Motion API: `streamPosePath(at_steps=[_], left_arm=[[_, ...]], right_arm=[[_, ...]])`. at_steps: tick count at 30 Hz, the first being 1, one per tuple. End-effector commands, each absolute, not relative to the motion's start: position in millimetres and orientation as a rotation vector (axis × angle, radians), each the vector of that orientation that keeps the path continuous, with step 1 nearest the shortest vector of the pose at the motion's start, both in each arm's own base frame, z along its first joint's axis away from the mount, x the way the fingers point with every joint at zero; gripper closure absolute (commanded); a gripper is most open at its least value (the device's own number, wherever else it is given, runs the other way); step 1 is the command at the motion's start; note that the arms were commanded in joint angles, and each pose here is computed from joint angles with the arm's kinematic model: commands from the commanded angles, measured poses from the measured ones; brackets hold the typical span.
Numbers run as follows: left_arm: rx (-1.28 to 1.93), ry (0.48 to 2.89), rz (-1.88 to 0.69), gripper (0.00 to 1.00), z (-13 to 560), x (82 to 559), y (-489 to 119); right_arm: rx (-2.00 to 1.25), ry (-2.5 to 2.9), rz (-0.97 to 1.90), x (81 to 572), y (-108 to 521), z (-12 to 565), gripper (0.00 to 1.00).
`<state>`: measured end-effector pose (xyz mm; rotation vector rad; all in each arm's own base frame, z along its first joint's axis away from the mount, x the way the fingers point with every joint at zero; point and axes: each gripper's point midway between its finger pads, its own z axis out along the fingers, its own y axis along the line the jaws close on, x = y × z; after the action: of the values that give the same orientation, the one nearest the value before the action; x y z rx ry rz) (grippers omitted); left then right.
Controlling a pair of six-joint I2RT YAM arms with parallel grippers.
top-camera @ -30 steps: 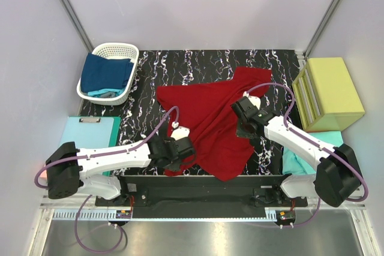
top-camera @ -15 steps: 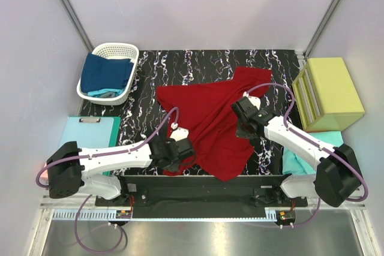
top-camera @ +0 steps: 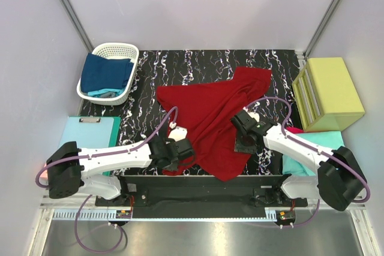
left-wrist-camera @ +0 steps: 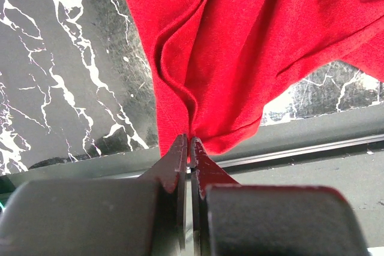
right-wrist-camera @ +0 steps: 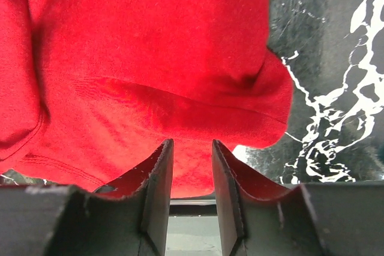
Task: Fold and stack the t-shirts
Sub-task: Flatten out the tshirt
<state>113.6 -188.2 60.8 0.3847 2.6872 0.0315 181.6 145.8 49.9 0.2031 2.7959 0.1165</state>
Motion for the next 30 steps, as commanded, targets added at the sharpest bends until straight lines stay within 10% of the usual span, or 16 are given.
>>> streamPosePath(at_steps=[1, 30], left_arm=[[0.368, 2.637, 0.02, 1.0, 71.7, 124.1, -197.4], [0.361, 2.65, 0.0, 1.0, 68.9, 117.7, -189.7]], right_arm=[[0.253, 2.788, 0.171, 181.2, 155.9, 50.6, 0.59], [0.164, 2.808, 0.152, 215.2, 187.7, 29.8, 0.47]])
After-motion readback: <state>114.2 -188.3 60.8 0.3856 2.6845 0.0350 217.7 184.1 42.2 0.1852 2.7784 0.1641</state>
